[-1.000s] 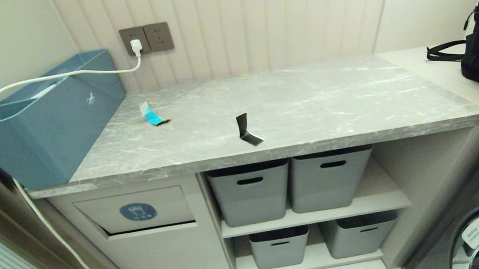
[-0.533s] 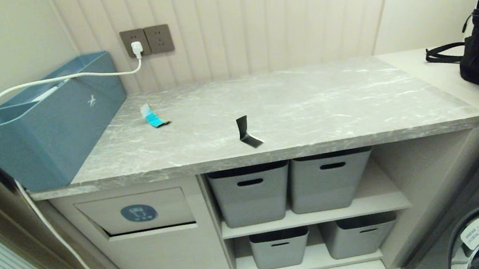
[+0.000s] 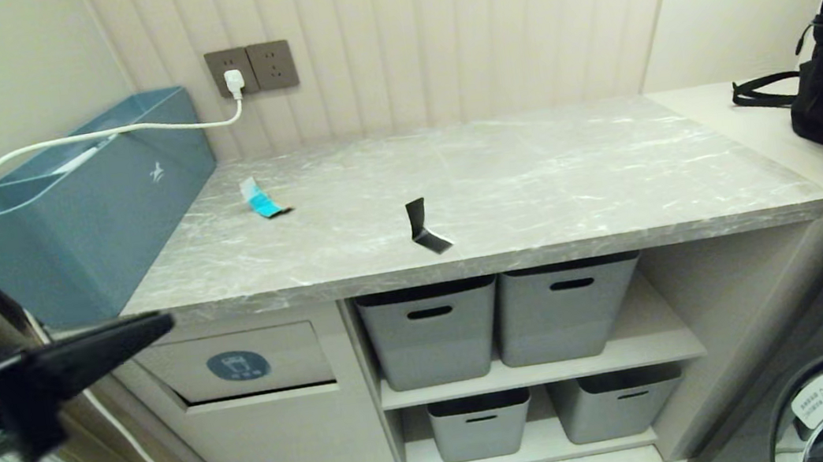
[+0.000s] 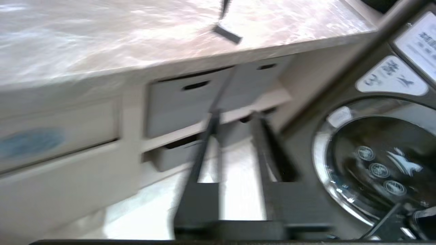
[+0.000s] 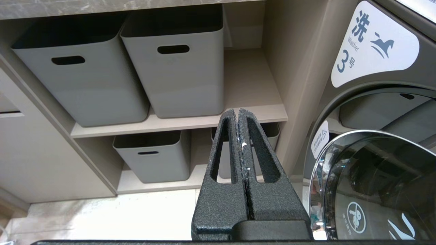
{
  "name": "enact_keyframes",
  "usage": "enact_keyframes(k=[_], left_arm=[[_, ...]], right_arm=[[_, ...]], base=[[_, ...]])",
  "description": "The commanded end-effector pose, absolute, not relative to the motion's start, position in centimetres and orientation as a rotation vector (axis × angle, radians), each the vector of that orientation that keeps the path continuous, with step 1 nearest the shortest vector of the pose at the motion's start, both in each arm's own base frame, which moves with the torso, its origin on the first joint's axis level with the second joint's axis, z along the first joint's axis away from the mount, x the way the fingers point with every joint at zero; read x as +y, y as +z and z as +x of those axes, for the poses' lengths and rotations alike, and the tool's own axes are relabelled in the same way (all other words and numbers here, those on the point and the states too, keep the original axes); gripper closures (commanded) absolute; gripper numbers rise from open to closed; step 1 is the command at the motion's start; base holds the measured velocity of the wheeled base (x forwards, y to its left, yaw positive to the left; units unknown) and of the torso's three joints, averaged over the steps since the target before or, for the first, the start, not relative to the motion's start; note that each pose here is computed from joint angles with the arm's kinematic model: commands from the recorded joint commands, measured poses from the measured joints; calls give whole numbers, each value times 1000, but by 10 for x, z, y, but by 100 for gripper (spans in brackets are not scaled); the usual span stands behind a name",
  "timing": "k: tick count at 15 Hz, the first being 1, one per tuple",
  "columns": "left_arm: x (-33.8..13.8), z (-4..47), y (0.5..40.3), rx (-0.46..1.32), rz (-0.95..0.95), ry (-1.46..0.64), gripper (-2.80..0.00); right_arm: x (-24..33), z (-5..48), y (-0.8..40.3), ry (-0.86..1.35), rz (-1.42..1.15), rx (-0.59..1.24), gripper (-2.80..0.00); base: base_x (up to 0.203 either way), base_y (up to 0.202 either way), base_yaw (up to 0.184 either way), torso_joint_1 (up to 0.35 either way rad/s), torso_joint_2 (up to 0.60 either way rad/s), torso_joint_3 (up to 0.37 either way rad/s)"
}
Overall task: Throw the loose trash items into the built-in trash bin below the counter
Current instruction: Pick up the garbage
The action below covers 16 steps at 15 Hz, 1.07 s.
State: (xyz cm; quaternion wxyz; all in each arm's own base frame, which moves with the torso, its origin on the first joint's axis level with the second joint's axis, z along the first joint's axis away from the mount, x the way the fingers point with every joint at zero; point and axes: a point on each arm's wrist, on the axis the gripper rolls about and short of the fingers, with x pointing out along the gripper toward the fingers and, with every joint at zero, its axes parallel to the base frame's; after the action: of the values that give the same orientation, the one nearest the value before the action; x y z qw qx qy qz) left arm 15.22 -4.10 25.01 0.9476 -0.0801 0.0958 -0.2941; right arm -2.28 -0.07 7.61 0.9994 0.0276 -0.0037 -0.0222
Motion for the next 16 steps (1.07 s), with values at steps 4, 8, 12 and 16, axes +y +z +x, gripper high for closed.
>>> enact_keyframes(k=[4, 8, 12, 16], left_arm=[[-132, 274, 208, 338, -141, -762, -280], [-175, 330, 158, 156, -143, -804, -280], [-195, 380, 161, -23, -121, -763, -280], [-207, 403, 146, -54, -75, -712, -280]], right_arm=[[-1, -23, 76, -44, 55, -4, 0], [-1, -23, 76, -46, 55, -4, 0], [-1, -23, 76, -44, 55, -4, 0], [-1, -23, 76, -45, 55, -5, 0]], base=[[0, 0, 0, 0, 0, 0], [0, 0, 0, 0, 0, 0], [0, 0, 0, 0, 0, 0], [0, 0, 0, 0, 0, 0]])
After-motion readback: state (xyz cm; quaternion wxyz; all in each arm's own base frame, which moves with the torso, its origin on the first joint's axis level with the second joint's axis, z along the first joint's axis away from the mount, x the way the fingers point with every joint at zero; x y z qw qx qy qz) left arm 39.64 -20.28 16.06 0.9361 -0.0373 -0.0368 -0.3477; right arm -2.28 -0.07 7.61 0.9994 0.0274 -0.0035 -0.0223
